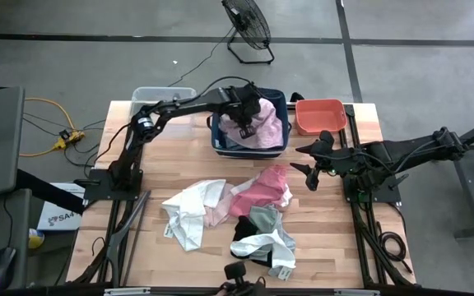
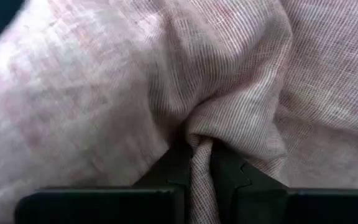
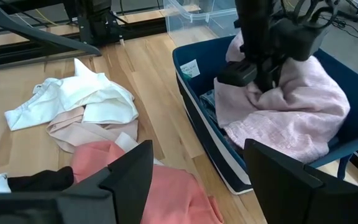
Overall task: Pick & Place Cloths
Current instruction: Put the pink shirt into the blue bin
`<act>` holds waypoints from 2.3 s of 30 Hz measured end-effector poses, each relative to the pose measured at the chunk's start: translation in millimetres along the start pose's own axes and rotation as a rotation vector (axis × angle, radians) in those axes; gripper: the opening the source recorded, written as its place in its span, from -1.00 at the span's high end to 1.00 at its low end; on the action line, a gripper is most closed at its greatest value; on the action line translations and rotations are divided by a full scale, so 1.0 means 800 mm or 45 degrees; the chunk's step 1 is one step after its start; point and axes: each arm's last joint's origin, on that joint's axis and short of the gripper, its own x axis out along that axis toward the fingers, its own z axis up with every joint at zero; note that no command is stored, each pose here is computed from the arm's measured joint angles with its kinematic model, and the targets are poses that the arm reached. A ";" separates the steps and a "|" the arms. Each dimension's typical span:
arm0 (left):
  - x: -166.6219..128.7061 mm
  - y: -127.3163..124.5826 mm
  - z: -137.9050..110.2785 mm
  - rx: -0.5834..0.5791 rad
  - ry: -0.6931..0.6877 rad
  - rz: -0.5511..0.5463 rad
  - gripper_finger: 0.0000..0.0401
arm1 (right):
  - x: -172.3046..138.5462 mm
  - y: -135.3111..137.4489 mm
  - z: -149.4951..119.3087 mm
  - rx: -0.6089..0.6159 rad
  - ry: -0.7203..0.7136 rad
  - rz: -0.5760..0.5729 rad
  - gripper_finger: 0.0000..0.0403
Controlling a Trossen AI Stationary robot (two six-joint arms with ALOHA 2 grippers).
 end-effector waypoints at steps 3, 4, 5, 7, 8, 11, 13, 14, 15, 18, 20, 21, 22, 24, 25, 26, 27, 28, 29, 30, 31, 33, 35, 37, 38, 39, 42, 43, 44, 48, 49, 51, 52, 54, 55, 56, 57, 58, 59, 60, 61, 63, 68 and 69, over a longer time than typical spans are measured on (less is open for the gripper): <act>0.004 -0.001 -0.003 -0.011 0.032 -0.009 0.88 | 0.000 0.000 0.000 0.000 0.000 0.000 -0.20; 0.005 -0.002 -0.004 -0.010 0.044 -0.014 0.88 | 0.000 0.000 0.000 0.000 0.000 0.000 -0.20; 0.005 -0.002 -0.004 -0.009 0.046 -0.015 0.86 | 0.000 0.000 0.000 0.000 0.000 0.000 -0.20; 0.005 -0.002 -0.004 -0.009 0.045 -0.003 0.78 | 0.000 0.000 0.000 0.000 0.000 0.000 -0.20; 0.004 -0.002 -0.004 -0.009 0.047 0.007 0.72 | 0.000 0.000 0.000 0.000 0.000 0.000 -0.20; -0.005 -0.001 -0.001 0.004 0.068 0.034 0.49 | 0.000 0.000 0.000 0.000 0.000 0.000 -0.20; -0.013 -0.001 0.002 0.026 0.085 0.057 0.33 | 0.000 0.000 0.000 0.000 0.000 0.000 -0.20; -0.018 -0.002 0.004 0.034 0.101 0.063 0.26 | 0.000 0.000 0.000 0.000 0.000 0.000 -0.20; -0.024 -0.001 0.006 0.038 0.116 0.066 0.18 | 0.000 0.000 0.000 0.000 0.000 0.000 -0.20; -0.044 -0.005 0.012 0.055 0.147 0.053 -0.03 | 0.000 0.000 0.000 -0.001 0.000 0.000 -0.20; -0.059 -0.006 0.016 0.063 0.170 0.053 -0.13 | 0.000 0.000 0.000 -0.006 0.000 0.000 -0.20; -0.067 -0.007 0.018 0.066 0.176 0.057 -0.16 | 0.000 0.000 0.000 -0.007 0.000 0.000 -0.20; -0.075 -0.006 0.021 0.064 0.177 0.068 -0.19 | 0.000 0.000 0.000 -0.008 0.000 0.000 -0.20; -0.089 -0.005 0.026 0.061 0.167 0.092 -0.21 | 0.000 0.000 0.000 -0.008 0.000 0.000 -0.20; -0.096 -0.003 0.028 0.052 0.159 0.097 -0.21 | 0.000 0.000 0.000 -0.009 0.000 0.000 -0.20; -0.102 -0.001 0.031 0.042 0.143 0.104 -0.20 | 0.000 0.000 0.000 -0.008 0.000 0.000 -0.20; -0.107 0.000 0.034 0.032 0.119 0.115 -0.19 | 0.000 0.000 0.000 -0.008 0.000 0.000 -0.20; -0.113 0.002 0.038 0.026 0.094 0.129 -0.18 | 0.000 0.000 0.000 -0.009 0.001 0.000 -0.20; -0.118 0.003 0.040 0.021 0.078 0.150 -0.16 | 0.000 0.000 0.000 -0.009 0.001 0.000 -0.20; -0.122 0.005 0.042 0.017 0.066 0.181 -0.13 | 0.000 0.000 0.000 -0.009 0.001 0.000 -0.20; -0.124 0.006 0.043 0.016 0.059 0.225 -0.10 | 0.000 0.000 0.000 -0.011 0.001 0.000 -0.20; -0.129 0.009 0.045 0.013 0.048 0.313 -0.03 | 0.000 0.000 0.000 -0.021 0.001 0.000 -0.20; -0.132 0.011 0.042 0.015 0.078 0.363 0.08 | 0.000 0.000 0.000 -0.034 0.002 0.000 -0.20; -0.134 0.011 0.039 0.007 0.104 0.387 0.23 | 0.000 0.000 0.000 -0.035 0.002 0.000 -0.20; -0.134 0.011 0.036 0.002 0.142 0.385 0.34 | 0.000 0.000 0.000 -0.035 0.002 0.000 -0.20; -0.135 0.010 0.031 0.003 0.187 0.379 0.46 | 0.000 0.000 0.000 -0.035 0.002 0.000 -0.20; -0.137 0.009 0.022 0.022 0.282 0.365 0.87 | 0.000 0.000 -0.001 -0.043 0.011 0.002 -0.20; -0.138 0.008 0.020 0.025 0.300 0.364 0.93 | 0.000 0.000 -0.001 -0.044 0.011 0.003 -0.20; -0.138 0.009 0.020 0.024 0.303 0.370 0.94 | 0.000 0.000 -0.001 -0.046 0.012 0.002 -0.20; -0.138 0.016 0.017 -0.006 0.327 0.413 0.99 | 0.000 0.000 -0.001 -0.048 0.014 0.003 -0.20; -0.138 0.017 0.017 -0.022 0.323 0.414 0.99 | 0.000 0.000 -0.001 -0.046 0.015 0.006 -0.20; -0.137 0.023 0.019 -0.061 0.288 0.419 0.99 | 0.001 0.000 -0.002 -0.046 0.018 0.006 -0.20; -0.134 0.024 0.021 -0.070 0.266 0.422 0.99 | 0.001 0.001 -0.002 -0.048 0.021 0.004 -0.20; -0.125 0.029 0.026 -0.096 0.221 0.443 0.99 | 0.002 0.001 -0.002 -0.050 0.025 0.003 -0.20; -0.117 0.032 0.028 -0.116 0.205 0.448 1.00 | 0.003 0.001 -0.002 -0.052 0.027 0.002 -0.20; -0.109 0.032 0.030 -0.129 0.190 0.448 1.00 | 0.004 0.002 -0.002 -0.053 0.029 0.002 -0.20; -0.099 0.032 0.033 -0.137 0.169 0.442 1.00 | 0.004 0.002 -0.003 -0.054 0.031 0.001 -0.20; -0.090 0.032 0.036 -0.144 0.153 0.441 1.00 | 0.005 0.002 -0.003 -0.053 0.034 -0.001 -0.20; -0.081 0.032 0.037 -0.145 0.147 0.435 1.00 | 0.006 0.003 -0.003 -0.054 0.037 -0.001 -0.20; -0.071 0.031 0.037 -0.142 0.152 0.426 1.00 | 0.006 0.003 -0.003 -0.056 0.039 -0.002 -0.20; -0.062 0.029 0.038 -0.141 0.151 0.414 1.00 | 0.007 0.003 -0.004 -0.057 0.041 -0.002 -0.20; -0.042 0.027 0.038 -0.140 0.156 0.385 1.00 | 0.007 0.003 -0.004 -0.057 0.042 -0.003 -0.20; 0.003 0.020 0.033 -0.147 0.182 0.256 1.00 | 0.007 0.004 -0.004 -0.057 0.041 -0.002 -0.20; 0.009 0.017 0.033 -0.145 0.184 0.234 1.00 | 0.007 0.004 -0.004 -0.056 0.041 -0.003 -0.20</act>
